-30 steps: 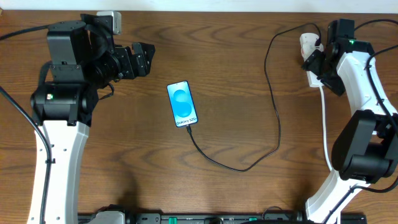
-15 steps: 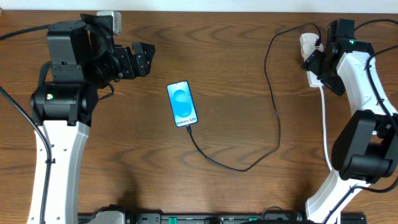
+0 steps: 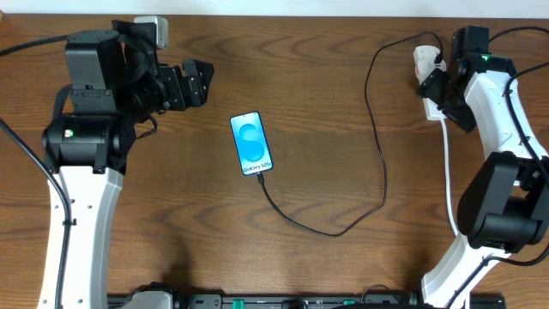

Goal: Plug charger to phone and switch on socket

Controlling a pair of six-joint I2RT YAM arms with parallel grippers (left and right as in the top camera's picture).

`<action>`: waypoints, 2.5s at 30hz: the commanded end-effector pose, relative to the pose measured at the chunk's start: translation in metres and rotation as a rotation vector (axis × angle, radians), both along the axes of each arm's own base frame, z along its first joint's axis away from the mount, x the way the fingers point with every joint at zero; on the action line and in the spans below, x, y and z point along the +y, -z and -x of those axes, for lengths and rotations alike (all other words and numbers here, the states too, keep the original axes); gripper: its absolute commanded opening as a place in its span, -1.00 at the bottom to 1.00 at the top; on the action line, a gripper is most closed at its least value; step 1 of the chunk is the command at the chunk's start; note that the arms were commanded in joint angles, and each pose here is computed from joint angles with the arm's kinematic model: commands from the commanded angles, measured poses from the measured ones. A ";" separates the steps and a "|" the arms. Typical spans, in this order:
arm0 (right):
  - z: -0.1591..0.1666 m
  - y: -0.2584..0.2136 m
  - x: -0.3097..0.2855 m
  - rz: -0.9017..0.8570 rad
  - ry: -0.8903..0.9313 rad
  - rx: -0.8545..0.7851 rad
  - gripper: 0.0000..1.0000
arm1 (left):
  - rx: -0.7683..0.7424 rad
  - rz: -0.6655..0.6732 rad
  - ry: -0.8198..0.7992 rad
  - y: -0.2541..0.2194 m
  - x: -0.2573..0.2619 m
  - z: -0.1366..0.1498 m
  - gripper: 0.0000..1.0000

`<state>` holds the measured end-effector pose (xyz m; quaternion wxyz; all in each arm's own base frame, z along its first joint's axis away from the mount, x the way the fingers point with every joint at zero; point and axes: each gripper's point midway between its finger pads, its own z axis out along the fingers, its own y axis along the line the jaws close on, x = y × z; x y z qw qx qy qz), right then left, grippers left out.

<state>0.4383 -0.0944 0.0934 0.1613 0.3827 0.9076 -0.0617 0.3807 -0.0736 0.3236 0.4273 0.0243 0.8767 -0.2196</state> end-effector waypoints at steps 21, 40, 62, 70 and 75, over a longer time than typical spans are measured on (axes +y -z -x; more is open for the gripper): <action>0.016 0.006 -0.002 0.008 -0.047 0.083 0.98 | -0.609 -0.086 -0.223 0.033 0.032 0.101 0.79; 0.050 0.018 0.006 0.000 -0.116 0.237 0.40 | -0.851 -0.062 -0.325 0.081 0.053 0.137 0.79; 0.045 -0.034 0.042 0.161 -0.367 -0.278 0.99 | -0.733 -0.090 -0.325 0.122 0.055 0.136 0.79; 0.053 -0.041 0.043 0.195 -0.359 -0.424 0.99 | -0.561 -0.125 -0.310 0.165 0.055 0.135 0.79; 0.051 -0.042 0.043 0.199 -0.357 -0.447 0.99 | -0.482 -0.141 -0.303 0.185 0.055 0.137 0.79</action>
